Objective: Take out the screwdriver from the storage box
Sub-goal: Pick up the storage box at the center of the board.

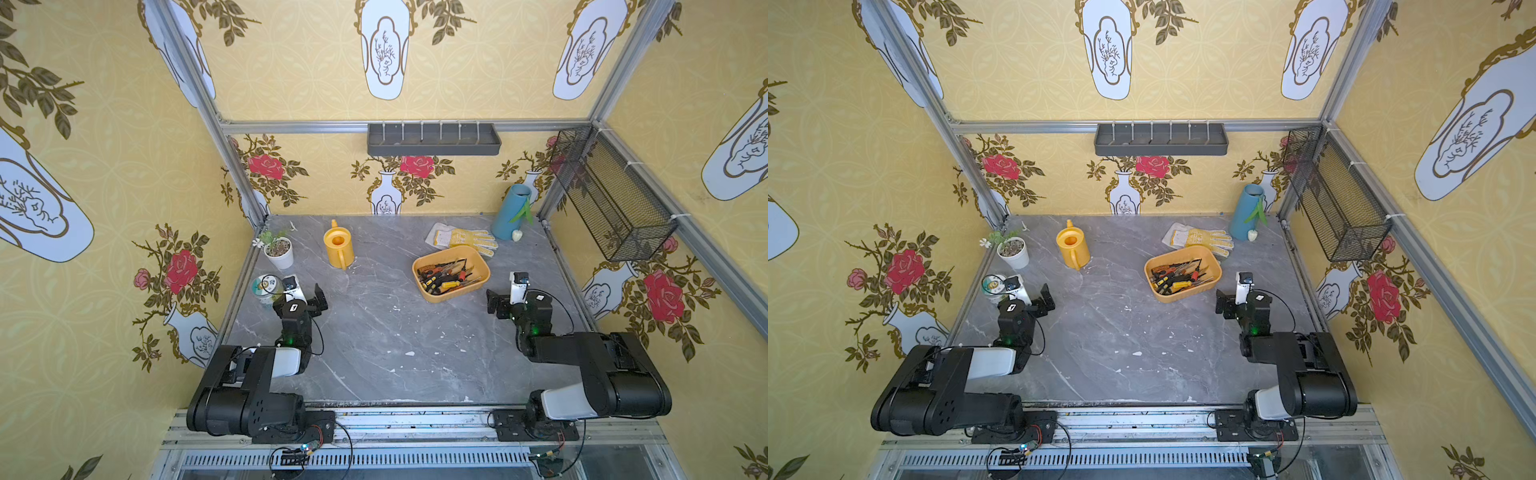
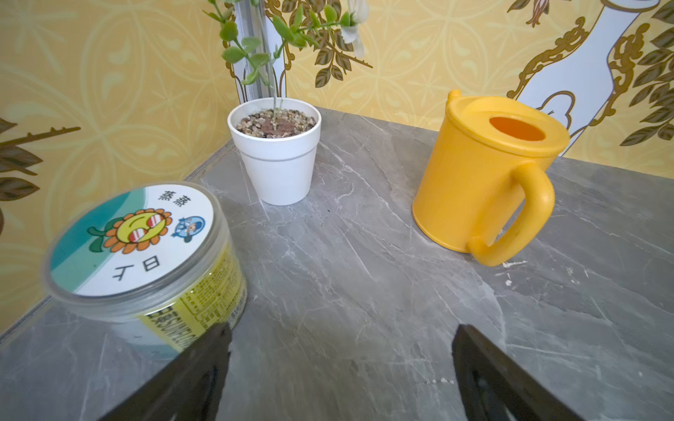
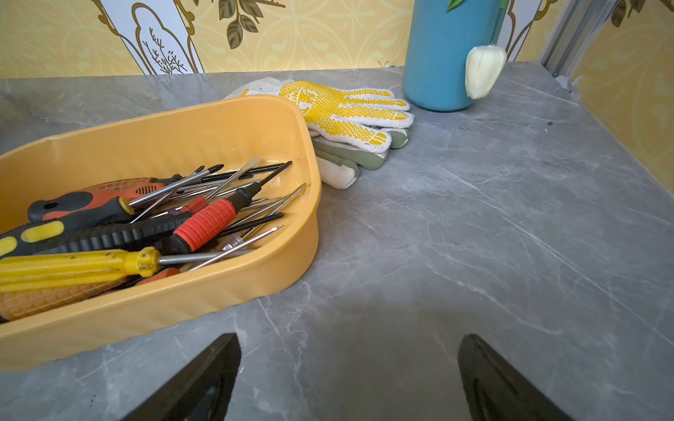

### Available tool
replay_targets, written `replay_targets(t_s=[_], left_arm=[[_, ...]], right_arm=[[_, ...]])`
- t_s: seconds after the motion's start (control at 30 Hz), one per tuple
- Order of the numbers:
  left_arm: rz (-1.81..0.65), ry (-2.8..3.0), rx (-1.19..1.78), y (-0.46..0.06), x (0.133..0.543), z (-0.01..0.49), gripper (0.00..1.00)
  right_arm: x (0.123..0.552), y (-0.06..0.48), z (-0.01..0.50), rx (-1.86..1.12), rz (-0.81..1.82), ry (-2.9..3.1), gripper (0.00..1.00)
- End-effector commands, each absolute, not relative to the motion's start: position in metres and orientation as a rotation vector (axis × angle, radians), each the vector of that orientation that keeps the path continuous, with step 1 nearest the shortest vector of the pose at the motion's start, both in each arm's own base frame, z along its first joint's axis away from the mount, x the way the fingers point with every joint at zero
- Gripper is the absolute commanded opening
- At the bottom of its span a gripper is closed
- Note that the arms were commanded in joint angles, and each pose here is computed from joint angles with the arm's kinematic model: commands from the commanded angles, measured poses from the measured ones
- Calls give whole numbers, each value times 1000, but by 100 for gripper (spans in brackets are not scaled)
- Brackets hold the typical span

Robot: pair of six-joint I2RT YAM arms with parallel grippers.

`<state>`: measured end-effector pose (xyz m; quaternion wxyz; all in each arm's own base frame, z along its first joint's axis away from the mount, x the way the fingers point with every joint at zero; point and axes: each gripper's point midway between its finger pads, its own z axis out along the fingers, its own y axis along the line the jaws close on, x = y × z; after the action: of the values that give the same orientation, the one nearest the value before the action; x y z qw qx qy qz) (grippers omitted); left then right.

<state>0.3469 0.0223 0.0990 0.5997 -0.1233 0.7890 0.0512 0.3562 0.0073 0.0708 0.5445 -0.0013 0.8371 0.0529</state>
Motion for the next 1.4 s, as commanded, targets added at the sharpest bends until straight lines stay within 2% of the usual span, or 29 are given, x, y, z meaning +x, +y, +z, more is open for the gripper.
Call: replay_targets(t_s=[0.0, 1.27, 1.37], left_arm=[[126, 1805, -299, 25, 348, 104, 99], [94, 1821, -243, 16, 352, 105, 99], [119, 1823, -267, 20, 351, 117, 99]], right_arm=[[359, 7, 76, -2, 122, 1968, 97], [360, 2, 78, 29, 109, 1962, 97], [361, -3, 84, 58, 85, 1970, 97]])
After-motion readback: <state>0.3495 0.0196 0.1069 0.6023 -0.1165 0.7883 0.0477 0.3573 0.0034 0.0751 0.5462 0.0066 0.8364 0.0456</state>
